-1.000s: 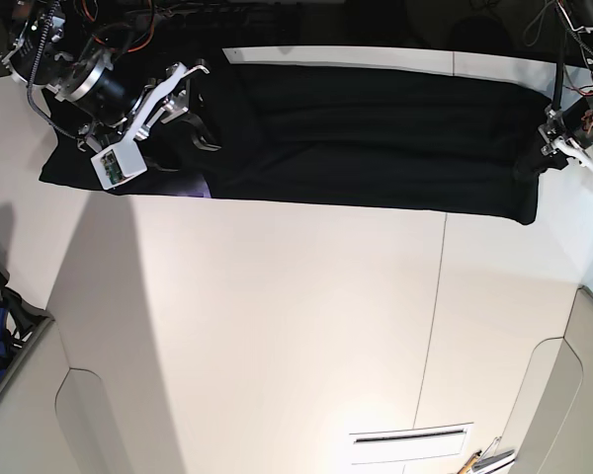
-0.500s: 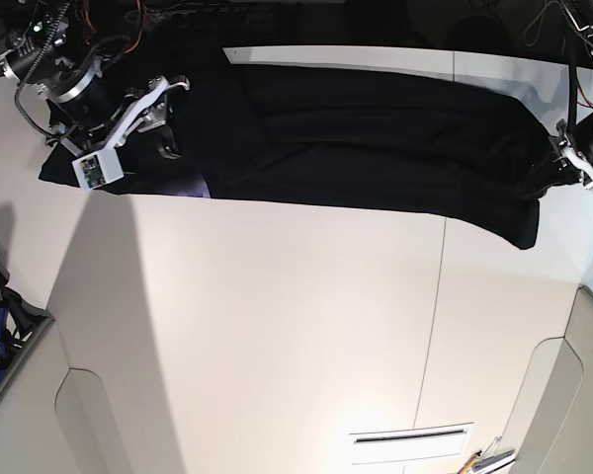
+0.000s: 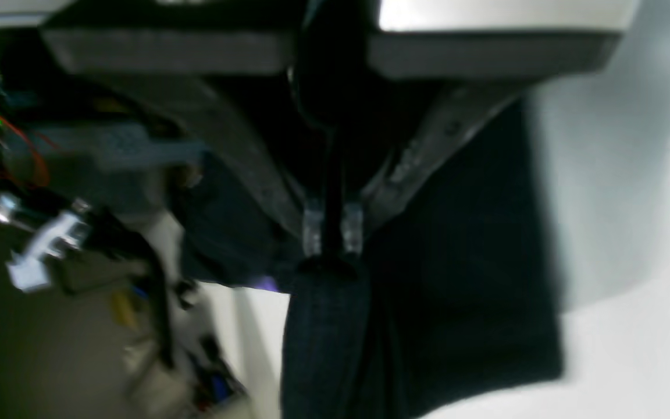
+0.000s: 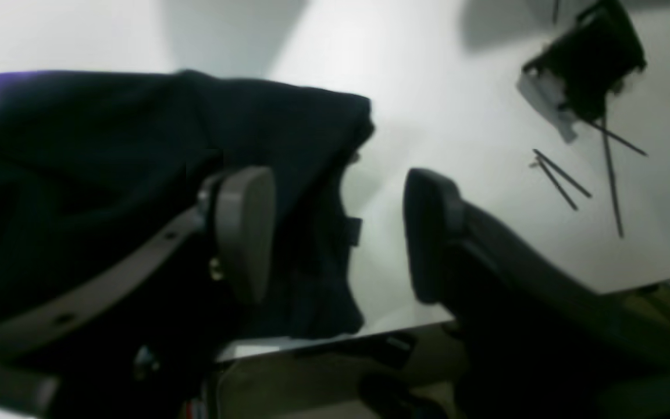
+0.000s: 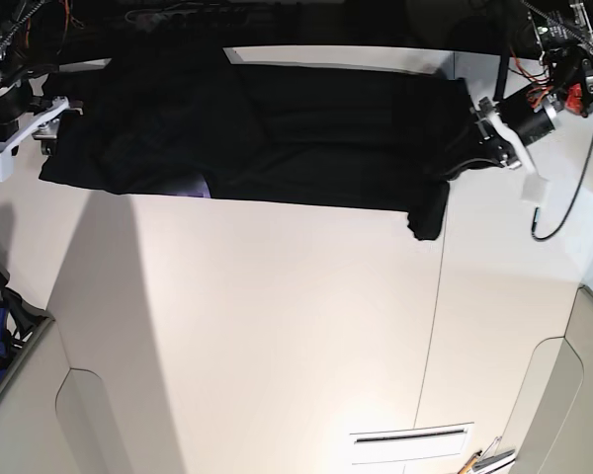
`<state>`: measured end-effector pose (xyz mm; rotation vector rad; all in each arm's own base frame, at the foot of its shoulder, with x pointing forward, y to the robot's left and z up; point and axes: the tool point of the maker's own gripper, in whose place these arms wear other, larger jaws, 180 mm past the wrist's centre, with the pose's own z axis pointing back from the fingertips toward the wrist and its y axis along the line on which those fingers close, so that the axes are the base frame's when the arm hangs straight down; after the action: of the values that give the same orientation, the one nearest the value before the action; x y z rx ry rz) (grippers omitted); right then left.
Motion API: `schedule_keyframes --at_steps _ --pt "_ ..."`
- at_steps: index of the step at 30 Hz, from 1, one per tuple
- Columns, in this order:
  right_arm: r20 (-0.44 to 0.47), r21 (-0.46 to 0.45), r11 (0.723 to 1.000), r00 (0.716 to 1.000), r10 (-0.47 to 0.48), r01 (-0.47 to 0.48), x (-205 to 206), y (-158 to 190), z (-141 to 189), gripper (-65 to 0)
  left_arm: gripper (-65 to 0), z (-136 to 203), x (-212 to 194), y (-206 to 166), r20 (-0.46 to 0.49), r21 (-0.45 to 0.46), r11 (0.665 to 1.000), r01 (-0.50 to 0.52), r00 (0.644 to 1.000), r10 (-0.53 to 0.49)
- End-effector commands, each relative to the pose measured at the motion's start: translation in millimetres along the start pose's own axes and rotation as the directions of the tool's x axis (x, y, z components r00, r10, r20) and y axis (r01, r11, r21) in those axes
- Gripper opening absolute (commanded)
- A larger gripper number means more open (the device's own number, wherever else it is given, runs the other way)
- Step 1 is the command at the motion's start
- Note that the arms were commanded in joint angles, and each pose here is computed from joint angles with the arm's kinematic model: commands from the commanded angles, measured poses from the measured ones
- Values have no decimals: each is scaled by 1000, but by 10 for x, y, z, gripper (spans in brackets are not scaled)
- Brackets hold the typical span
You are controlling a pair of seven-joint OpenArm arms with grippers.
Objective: Fold the T-shirt properly
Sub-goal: 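Fold the strip end near the left gripper inward toward the right gripper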
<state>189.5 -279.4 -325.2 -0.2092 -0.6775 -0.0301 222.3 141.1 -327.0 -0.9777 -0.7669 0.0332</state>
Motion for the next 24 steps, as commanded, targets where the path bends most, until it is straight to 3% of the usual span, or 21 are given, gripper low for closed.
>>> schedule_keyframes --at_steps 1,7,12,17,20,21,24 --pt "25 -4 1000 1000 10 -10 60 -43 4 -299 -650 -74 34 -151 14 -59 998 17 1000 -16" --pt "-35 40 999 999 -33 34 -132 -25 -135 -299 -650 -648 -301 -591 -104 -210 978 12 994 -34" --pt "-42 52 998 998 -44 46 -158 -7 -152 -299 -650 -981 -467 -814 -163 -251 966 55 982 -98" --pt "-35 67 996 998 -52 54 -142 20 -151 -299 -635 -1087 -626 -931 -217 -280 958 66 968 -130" --pt "-29 76 995 998 -58 60 -131 36 -150 -299 -358 -1104 -616 -935 -208 -278 958 71 969 -132" --pt "-27 79 995 998 -60 62 -127 42 -150 -299 -311 -1109 -586 -937 -192 -277 958 71 973 -128" --pt "-27 79 995 998 -59 61 -125 41 -150 -299 -301 -1123 -515 -943 -164 -278 958 77 978 -126"
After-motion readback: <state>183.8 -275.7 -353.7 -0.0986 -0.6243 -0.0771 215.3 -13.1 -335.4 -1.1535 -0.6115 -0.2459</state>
